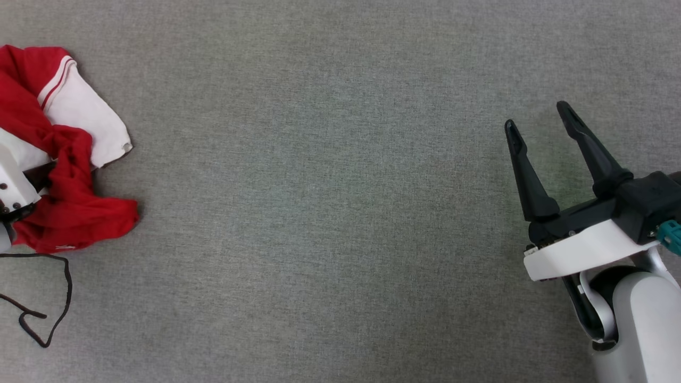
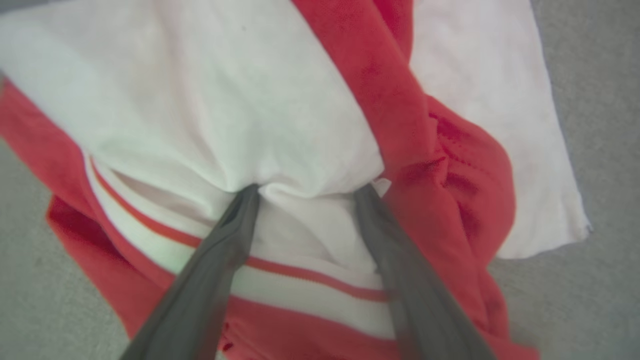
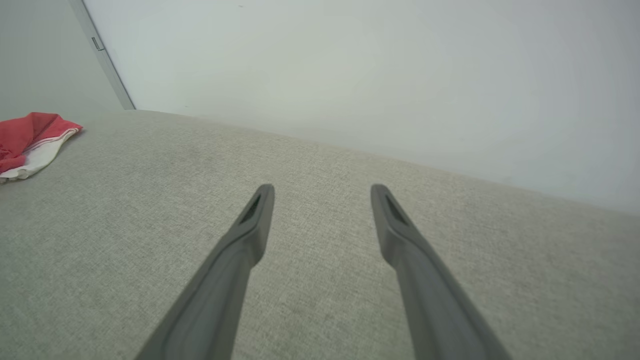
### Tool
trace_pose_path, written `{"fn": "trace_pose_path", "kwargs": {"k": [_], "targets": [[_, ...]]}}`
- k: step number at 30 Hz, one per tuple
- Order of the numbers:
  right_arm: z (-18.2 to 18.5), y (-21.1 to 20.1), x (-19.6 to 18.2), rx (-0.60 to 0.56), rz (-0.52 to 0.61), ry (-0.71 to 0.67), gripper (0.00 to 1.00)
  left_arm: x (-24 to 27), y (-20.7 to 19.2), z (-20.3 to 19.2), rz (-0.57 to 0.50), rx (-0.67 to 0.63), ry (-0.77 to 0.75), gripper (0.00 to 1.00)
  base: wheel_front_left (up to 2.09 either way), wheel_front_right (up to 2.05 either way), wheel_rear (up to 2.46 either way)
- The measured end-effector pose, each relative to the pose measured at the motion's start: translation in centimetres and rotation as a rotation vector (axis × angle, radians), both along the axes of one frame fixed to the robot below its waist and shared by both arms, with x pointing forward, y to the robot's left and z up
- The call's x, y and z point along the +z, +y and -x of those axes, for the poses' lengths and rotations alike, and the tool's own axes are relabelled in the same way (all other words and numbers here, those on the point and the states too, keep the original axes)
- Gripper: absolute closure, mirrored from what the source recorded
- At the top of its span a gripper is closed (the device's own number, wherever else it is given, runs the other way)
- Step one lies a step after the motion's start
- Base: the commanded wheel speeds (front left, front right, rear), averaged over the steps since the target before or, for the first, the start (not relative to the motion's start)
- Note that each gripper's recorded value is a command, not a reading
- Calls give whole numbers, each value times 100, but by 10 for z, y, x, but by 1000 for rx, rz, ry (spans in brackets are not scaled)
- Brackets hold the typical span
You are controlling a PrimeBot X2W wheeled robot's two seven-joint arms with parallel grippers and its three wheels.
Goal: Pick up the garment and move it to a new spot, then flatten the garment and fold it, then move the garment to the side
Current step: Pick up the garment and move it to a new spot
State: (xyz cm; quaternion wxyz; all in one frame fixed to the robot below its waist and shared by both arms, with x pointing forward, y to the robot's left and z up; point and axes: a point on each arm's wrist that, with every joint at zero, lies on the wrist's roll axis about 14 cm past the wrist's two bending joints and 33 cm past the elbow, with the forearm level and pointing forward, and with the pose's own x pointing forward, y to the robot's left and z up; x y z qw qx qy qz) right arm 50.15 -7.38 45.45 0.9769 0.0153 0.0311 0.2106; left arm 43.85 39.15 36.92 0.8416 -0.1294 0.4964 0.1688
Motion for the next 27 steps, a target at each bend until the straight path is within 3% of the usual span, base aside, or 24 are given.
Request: {"fn": "trace_pose_path", "kwargs": {"k": [1,4,5,9,13,23,27], "targets": [[0,-1,-1,-3,1,1,0,-2,-1,1,15,13,10,0,0,0,0],[-1,-5,-2,-15,-2,2,0,-5,-4,0,36,25,15,92,0,0,0],[-1,-7,-1,-19,-3,0,0,-5,-5,-1,32,26,7,100,0,0,0],[-1,-11,6,-32,-1,-16,0,1,-3,-4,-9,30,-54,100,0,0,0],[1,-12,19,-39,-7,-44,0,29,9,-16,-133,17,-189,100,0,0,0],[22,-9,61,-57,-50,-111,0,176,18,-53,-442,-26,-733,100,0,0,0],[36,-15,79,-79,-51,-143,0,232,3,-54,-501,-57,-930,100,0,0,0]]}}
